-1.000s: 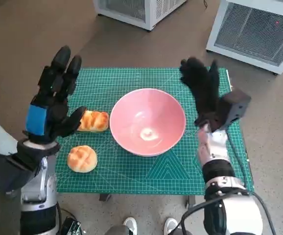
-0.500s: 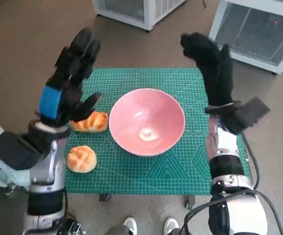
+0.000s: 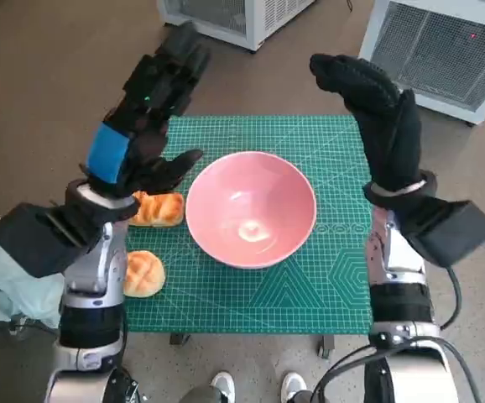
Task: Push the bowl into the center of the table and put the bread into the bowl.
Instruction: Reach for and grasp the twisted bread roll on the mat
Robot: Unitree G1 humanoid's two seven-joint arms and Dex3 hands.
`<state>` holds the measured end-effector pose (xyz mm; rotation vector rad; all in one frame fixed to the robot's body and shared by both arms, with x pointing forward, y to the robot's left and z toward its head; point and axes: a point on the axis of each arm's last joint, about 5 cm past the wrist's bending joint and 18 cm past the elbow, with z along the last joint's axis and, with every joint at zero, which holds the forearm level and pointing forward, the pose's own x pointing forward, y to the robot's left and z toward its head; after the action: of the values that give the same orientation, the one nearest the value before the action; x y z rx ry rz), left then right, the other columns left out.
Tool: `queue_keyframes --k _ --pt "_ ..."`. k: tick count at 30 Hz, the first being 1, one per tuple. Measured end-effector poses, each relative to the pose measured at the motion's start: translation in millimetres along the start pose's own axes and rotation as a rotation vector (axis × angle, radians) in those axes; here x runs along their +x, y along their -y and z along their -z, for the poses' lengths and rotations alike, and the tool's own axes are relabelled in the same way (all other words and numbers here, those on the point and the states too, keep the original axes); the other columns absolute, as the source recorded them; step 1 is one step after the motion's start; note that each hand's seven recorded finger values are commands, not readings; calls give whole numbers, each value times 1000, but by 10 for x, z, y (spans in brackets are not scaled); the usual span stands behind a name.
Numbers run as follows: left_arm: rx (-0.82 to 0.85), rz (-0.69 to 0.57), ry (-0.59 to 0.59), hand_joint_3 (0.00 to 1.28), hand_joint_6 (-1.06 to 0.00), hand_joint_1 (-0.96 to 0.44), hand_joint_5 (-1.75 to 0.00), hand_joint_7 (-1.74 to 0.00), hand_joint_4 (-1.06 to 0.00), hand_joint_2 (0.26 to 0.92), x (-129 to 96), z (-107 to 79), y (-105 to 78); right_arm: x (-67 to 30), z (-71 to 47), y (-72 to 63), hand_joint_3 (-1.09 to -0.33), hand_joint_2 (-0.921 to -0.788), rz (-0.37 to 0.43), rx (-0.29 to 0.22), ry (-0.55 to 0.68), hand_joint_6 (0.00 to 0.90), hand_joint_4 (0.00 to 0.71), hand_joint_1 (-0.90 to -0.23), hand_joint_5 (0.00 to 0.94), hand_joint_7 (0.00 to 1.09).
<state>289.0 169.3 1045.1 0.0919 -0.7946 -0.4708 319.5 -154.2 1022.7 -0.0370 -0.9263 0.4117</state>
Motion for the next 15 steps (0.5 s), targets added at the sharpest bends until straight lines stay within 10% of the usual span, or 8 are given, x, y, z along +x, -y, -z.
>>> queue_keyframes --k 15 --pt "287 126 -110 61 -102 -497 0 -161 -126 870 -39 -214 -281 -1 -68 2 -761 -921 18 -14 19 70 210 -739 1 529"
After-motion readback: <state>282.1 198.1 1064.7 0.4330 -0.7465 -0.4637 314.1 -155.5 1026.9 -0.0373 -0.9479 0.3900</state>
